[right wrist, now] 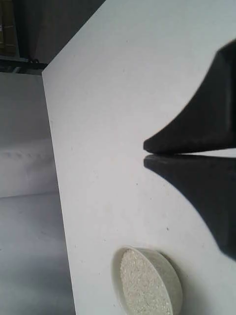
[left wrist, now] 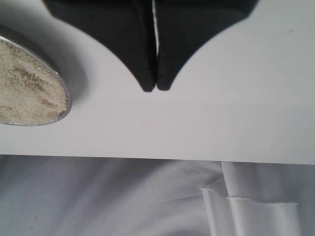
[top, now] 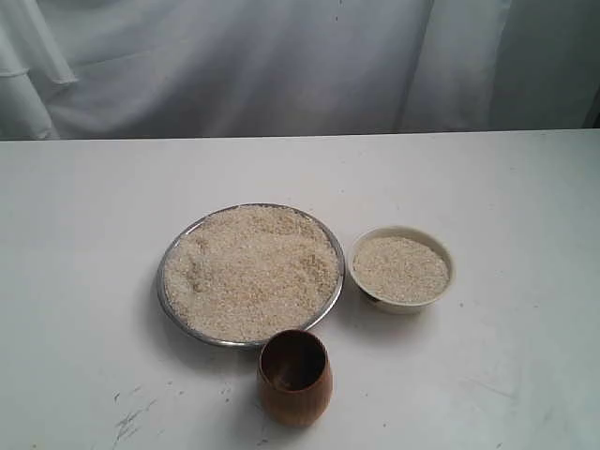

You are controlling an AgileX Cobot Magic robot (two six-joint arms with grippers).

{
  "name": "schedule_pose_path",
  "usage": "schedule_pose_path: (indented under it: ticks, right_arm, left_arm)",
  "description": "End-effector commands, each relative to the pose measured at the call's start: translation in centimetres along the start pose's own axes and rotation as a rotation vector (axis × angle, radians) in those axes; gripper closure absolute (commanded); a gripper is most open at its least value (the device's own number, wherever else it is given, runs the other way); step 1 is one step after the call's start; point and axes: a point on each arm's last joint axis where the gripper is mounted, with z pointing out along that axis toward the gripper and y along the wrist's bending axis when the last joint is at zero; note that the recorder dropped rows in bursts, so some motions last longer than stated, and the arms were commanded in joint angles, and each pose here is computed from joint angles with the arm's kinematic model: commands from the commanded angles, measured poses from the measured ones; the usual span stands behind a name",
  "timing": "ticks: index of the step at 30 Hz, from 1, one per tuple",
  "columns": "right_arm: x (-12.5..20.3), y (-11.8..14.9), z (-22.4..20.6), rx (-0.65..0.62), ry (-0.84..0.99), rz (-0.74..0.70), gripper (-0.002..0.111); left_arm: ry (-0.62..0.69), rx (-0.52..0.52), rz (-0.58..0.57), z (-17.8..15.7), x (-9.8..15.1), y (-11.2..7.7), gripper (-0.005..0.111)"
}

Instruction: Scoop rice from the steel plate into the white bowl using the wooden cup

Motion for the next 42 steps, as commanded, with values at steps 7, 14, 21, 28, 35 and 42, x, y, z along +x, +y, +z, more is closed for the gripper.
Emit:
schedule_pose_path:
  ticks: [7,14,21,28,35,42]
  right_arm:
    - [-0.3,0.0,0.0,-0.007,-0.044,-0.014,0.108]
    - [-2.8,0.2,-0.5,-0.024,-0.326,-0.012,0.108]
    - [-4.4,0.3,-1.2,-0.045,-0.519,0.035,0.108]
    - [-6.2,0.3,-2.5,-0.064,-0.759,0.046,0.108]
    - [-7.1,0.1,-3.5,-0.07,-0.9,0.106,0.108]
    - [-10.2,0.1,-5.1,-0.07,-0.955,0.157,0.108]
  left_arm:
    - [-0.007,0.002,-0.004,0.0,0.1,0.0,0.107]
    - [-0.007,0.002,-0.004,0.0,0.1,0.0,0.107]
    - [-0.007,0.002,-0.004,0.0,0.1,0.0,0.107]
    - [-0.007,0.002,-0.004,0.0,0.1,0.0,0.107]
    - [-0.007,0.002,-0.004,0.0,0.1,0.0,0.107]
    - [-0.007,0.002,-0.004,0.0,0.1,0.0,0.107]
